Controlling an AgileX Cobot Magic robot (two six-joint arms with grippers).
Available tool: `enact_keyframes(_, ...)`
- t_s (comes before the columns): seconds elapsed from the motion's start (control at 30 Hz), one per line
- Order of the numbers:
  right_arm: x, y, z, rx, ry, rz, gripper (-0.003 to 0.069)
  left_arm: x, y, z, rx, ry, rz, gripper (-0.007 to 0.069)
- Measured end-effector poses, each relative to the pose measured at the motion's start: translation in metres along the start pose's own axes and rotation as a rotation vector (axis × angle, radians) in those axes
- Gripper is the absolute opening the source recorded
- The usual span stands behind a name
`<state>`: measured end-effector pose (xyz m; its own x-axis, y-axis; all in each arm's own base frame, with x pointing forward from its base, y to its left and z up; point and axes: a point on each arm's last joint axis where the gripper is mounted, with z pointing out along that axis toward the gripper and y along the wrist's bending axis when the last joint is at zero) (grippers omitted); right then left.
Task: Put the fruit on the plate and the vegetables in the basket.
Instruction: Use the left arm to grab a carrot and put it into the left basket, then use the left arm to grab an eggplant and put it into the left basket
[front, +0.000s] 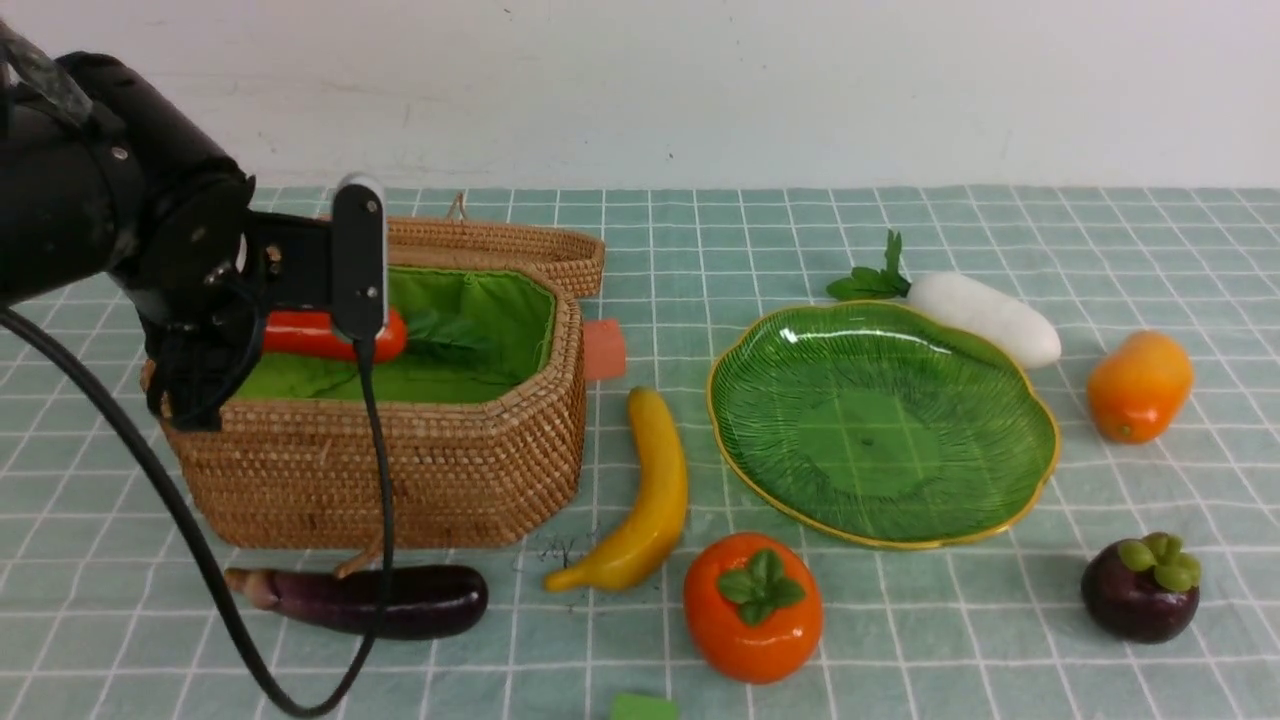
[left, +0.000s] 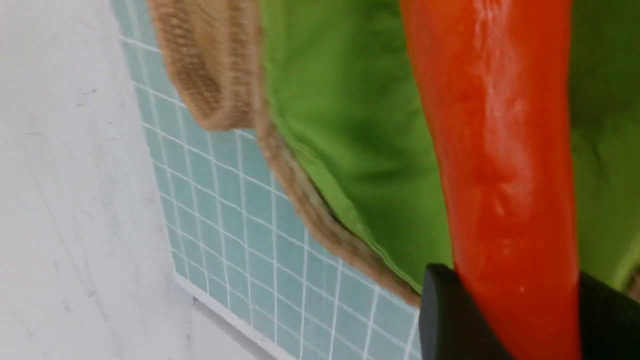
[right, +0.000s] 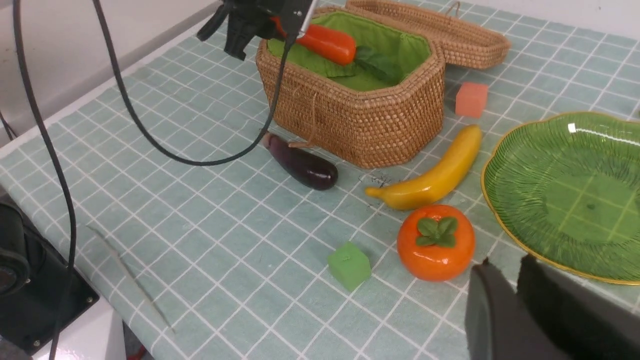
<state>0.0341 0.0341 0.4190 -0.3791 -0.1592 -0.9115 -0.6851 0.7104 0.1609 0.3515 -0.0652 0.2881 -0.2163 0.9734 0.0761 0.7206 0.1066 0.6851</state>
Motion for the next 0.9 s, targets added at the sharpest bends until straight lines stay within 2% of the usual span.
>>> enact_keyframes(0.17,0.000,0.000,0.000,0.000,0.000,0.000,0.0088,-0.003,0.007,-0.007,-0.056,-0.069,-0.164,0.0250)
enact_keyframes(0.23,0.000,0.000,0.000,0.000,0.000,-0.004,0.0088,-0.002,0.008,-0.012,-0.059,-0.076,-0.195,0.0289)
enact_keyframes(0.3,0.000,0.000,0.000,0.000,-0.001,-0.013,0.0088,0.000,0.008,-0.018,-0.054,-0.082,-0.233,0.0370)
enact_keyframes(0.33,0.000,0.000,0.000,0.000,-0.001,-0.015,0.0088,0.000,0.008,-0.019,-0.054,-0.083,-0.236,0.0378)
enact_keyframes(0.37,0.000,0.000,0.000,0.000,-0.001,-0.020,0.0088,0.001,0.009,-0.023,-0.050,-0.087,-0.254,0.0437)
enact_keyframes(0.47,0.000,0.000,0.000,0.000,-0.001,-0.023,0.0088,0.004,0.008,-0.033,-0.036,-0.101,-0.302,0.0517)
enact_keyframes(0.57,0.000,0.000,0.000,0.000,-0.001,-0.023,0.0090,0.006,0.007,-0.044,-0.008,-0.132,-0.373,0.0549)
enact_keyframes(0.6,0.000,0.000,0.000,0.000,-0.001,-0.023,0.0090,0.005,0.005,-0.052,0.027,-0.164,-0.447,0.0549)
enact_keyframes(0.67,0.000,0.000,0.000,0.000,-0.001,-0.023,0.0091,0.001,0.000,-0.065,0.096,-0.221,-0.573,0.0522)
enact_keyframes(0.7,0.000,0.000,0.000,0.001,-0.001,-0.023,0.0091,0.000,-0.001,-0.067,0.106,-0.229,-0.590,0.0511)
enact_keyframes(0.73,0.000,0.000,0.000,-0.002,0.003,-0.022,0.0092,-0.006,-0.008,-0.084,0.156,-0.291,-0.660,0.0457)
enact_keyframes(0.8,0.002,0.000,0.000,-0.003,0.020,-0.018,0.0094,-0.016,-0.022,-0.104,0.226,-0.347,-0.671,0.0359)
enact_keyframes(0.87,0.004,0.001,0.000,-0.007,0.044,-0.013,0.0094,-0.026,-0.052,-0.120,0.357,-0.344,-0.609,0.0225)
enact_keyframes(0.9,0.004,0.001,0.000,-0.009,0.049,-0.011,0.0095,-0.026,-0.055,-0.121,0.371,-0.341,-0.601,0.0214)
